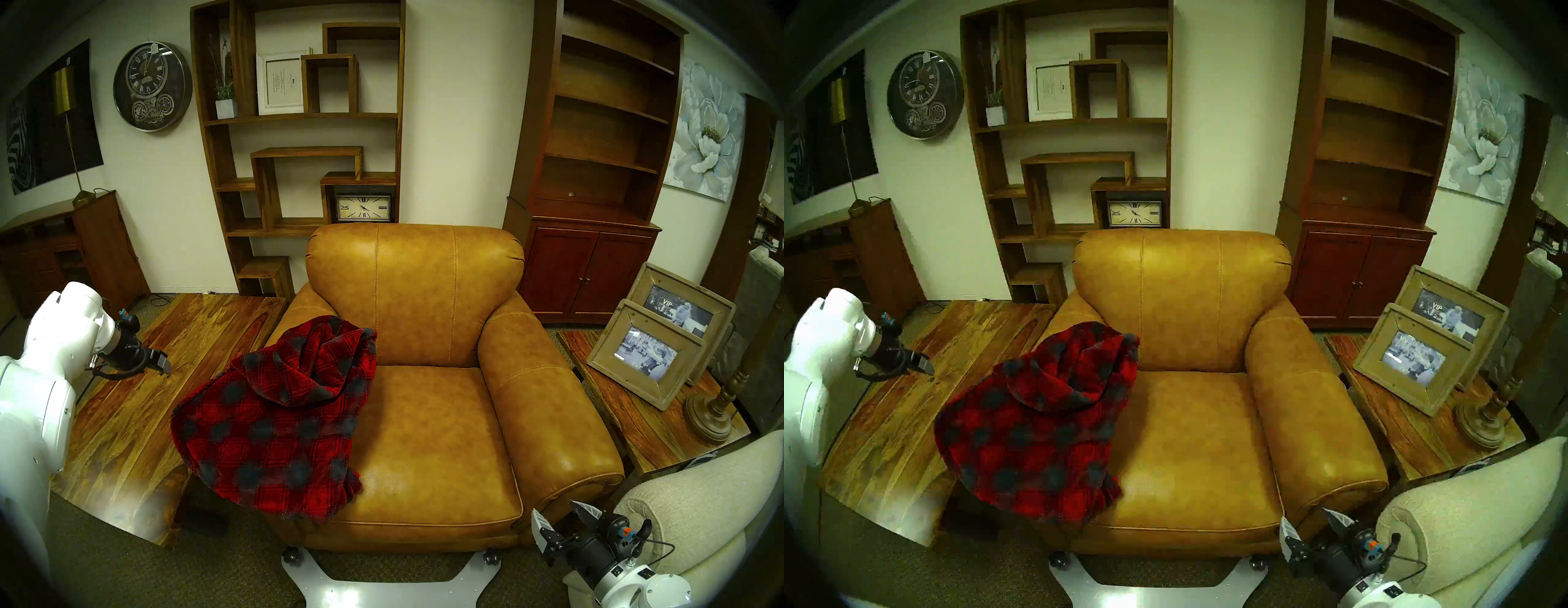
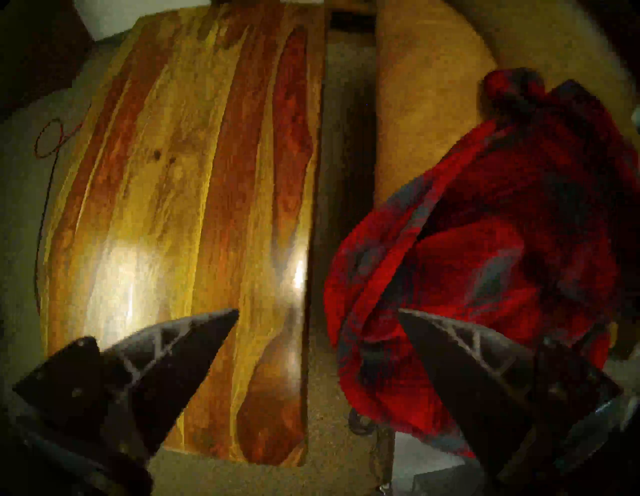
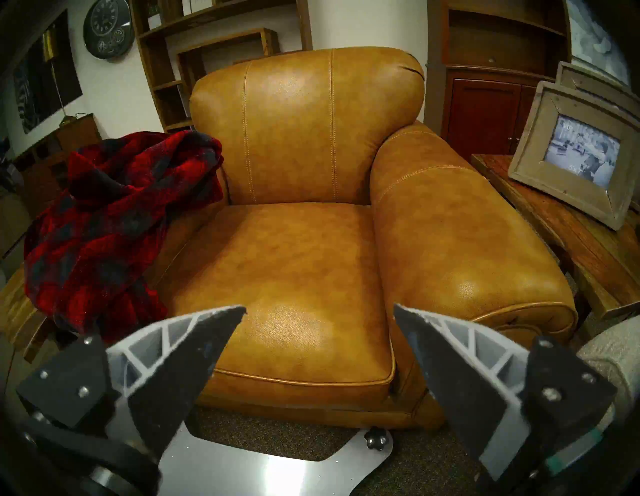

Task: Move the blanket from sofa and drape it over the sofa arm

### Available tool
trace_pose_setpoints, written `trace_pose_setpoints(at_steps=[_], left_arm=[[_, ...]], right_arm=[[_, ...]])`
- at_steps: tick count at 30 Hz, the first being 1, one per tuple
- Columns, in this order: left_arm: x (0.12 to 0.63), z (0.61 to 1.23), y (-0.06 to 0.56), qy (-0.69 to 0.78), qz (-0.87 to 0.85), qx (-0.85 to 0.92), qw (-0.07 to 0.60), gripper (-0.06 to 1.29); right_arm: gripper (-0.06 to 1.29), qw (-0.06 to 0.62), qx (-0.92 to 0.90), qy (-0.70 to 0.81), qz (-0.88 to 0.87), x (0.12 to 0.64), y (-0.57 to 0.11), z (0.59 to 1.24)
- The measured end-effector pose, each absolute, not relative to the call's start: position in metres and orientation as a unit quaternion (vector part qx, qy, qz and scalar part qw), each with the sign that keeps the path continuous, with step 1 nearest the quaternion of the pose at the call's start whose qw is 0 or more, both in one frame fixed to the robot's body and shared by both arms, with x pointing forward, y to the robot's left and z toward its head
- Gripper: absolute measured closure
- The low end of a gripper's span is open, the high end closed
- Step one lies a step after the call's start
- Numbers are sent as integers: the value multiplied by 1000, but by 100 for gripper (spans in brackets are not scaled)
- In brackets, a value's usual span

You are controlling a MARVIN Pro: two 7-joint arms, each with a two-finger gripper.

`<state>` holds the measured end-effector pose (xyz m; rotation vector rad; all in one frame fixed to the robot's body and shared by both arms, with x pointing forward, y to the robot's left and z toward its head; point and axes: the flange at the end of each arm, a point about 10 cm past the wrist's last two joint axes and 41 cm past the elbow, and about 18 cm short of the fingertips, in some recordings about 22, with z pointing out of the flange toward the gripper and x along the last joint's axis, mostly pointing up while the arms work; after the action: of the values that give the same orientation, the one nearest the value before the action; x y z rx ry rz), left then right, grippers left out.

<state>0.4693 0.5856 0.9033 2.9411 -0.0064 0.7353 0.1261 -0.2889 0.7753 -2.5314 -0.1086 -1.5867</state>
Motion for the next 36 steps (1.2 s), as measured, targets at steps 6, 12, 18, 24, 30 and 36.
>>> trace_pose_setpoints(at_steps=[6, 12, 18, 24, 30, 36], left_arm=[[487, 926, 560, -54, 290, 949, 111, -3], [506, 932, 524, -103, 319, 930, 152, -3], [518, 919, 485, -146, 327, 914, 193, -3], [524, 901, 442, -188, 327, 896, 236, -3], [527, 884, 388, -243, 330, 865, 289, -3], [522, 867, 343, -287, 323, 840, 328, -3]], right_arm=[[2, 75, -844, -36, -529, 126, -289, 775], [2, 75, -845, -35, -529, 126, -290, 774], [2, 74, -845, -34, -529, 127, -290, 773], [2, 73, -845, -34, -529, 127, -290, 773], [2, 72, -844, -33, -530, 128, -290, 772], [2, 72, -844, -32, -530, 128, -291, 771]])
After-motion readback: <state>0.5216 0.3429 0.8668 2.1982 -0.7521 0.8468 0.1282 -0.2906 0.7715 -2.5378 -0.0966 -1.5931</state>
